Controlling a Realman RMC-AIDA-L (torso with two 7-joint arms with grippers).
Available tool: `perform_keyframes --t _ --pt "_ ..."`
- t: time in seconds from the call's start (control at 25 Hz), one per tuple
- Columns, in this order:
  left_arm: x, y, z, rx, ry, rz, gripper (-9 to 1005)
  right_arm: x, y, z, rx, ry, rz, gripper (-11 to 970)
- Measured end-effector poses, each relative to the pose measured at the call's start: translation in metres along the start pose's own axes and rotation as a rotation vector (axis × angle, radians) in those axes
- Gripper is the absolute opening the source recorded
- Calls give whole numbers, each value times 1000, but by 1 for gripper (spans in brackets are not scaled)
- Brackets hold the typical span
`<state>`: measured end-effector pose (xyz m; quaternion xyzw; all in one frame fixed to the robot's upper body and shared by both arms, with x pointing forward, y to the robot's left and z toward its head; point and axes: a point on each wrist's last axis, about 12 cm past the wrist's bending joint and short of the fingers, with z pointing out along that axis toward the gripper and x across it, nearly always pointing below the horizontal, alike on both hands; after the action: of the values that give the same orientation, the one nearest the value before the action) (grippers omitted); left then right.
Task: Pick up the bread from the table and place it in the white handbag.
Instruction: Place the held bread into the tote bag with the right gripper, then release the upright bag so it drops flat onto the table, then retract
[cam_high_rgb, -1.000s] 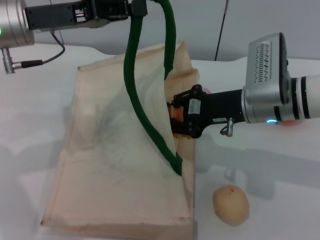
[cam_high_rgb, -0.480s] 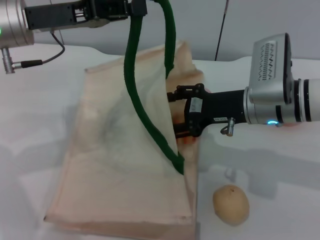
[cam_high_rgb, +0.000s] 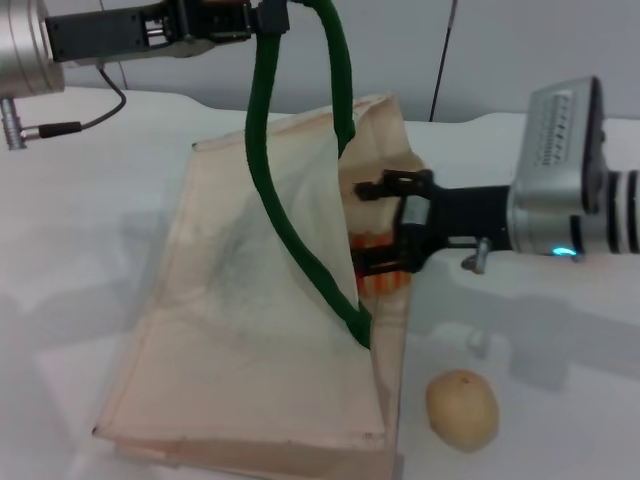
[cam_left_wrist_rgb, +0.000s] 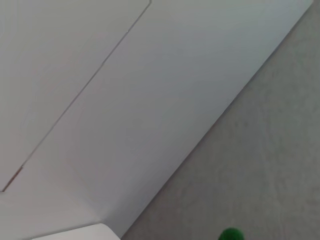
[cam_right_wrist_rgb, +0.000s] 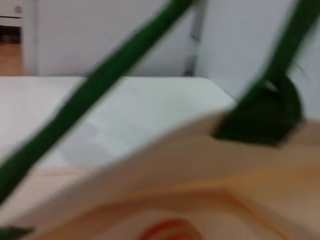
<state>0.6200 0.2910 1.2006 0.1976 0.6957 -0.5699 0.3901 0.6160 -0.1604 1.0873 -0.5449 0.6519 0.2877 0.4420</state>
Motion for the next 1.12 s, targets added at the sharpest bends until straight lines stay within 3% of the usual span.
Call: perform_keyframes --t 0.44,0.92,1.12 --pt "5 5 -7 -45 -13 -14 136 55 -6 -69 278 -55 177 875" --pt "10 15 -10 -121 -9 -41 137 83 -5 -109 509 -130 284 865" --pt "13 18 -8 -148 25 -44 324 85 -4 -110 530 -143 285 865"
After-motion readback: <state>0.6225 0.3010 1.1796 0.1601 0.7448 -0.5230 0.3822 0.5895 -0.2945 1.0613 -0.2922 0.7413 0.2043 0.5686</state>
